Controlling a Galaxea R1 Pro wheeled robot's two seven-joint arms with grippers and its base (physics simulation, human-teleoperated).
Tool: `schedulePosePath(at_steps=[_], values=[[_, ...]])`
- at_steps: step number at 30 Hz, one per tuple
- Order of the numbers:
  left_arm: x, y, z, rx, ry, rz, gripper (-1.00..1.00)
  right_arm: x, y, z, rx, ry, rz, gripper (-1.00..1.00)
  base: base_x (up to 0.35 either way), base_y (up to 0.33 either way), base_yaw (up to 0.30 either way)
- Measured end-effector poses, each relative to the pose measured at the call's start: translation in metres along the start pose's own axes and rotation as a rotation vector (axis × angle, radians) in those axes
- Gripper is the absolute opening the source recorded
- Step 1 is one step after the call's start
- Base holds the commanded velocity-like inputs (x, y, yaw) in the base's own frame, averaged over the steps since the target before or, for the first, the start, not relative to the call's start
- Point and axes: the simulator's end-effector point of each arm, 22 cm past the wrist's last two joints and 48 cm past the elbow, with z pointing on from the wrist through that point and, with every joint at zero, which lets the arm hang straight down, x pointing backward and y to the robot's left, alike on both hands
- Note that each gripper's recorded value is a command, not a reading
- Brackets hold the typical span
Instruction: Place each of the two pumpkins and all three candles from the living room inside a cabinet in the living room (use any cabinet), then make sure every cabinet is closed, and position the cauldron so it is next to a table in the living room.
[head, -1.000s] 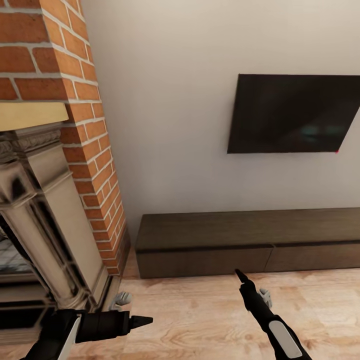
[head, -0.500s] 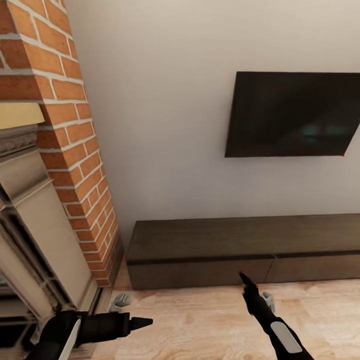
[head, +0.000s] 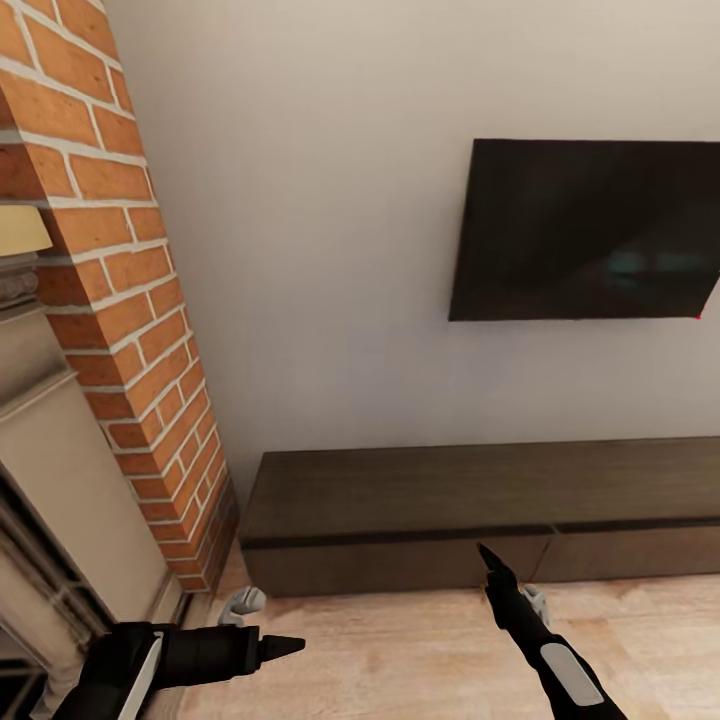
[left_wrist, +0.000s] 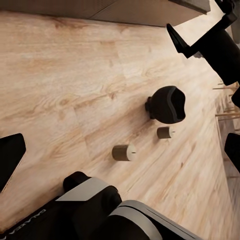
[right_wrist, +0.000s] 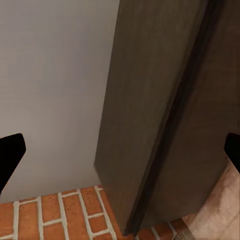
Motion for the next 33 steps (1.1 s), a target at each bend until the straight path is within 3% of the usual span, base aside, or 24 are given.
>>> schedulePosePath(at_steps=[15, 33], values=[[0.008, 0.007, 0.004, -0.002, 0.012, -0.024, 1.00, 0.001, -0.002, 0.000, 0.003, 0.002, 0.001, 1.00, 0.162, 0.046, 0.000], [0.011, 0.012, 0.009, 0.006, 0.009, -0.021, 1.00, 0.000, -0.011, 0.003, 0.006, -0.011, -0.004, 1.00, 0.018, 0.001, 0.000]])
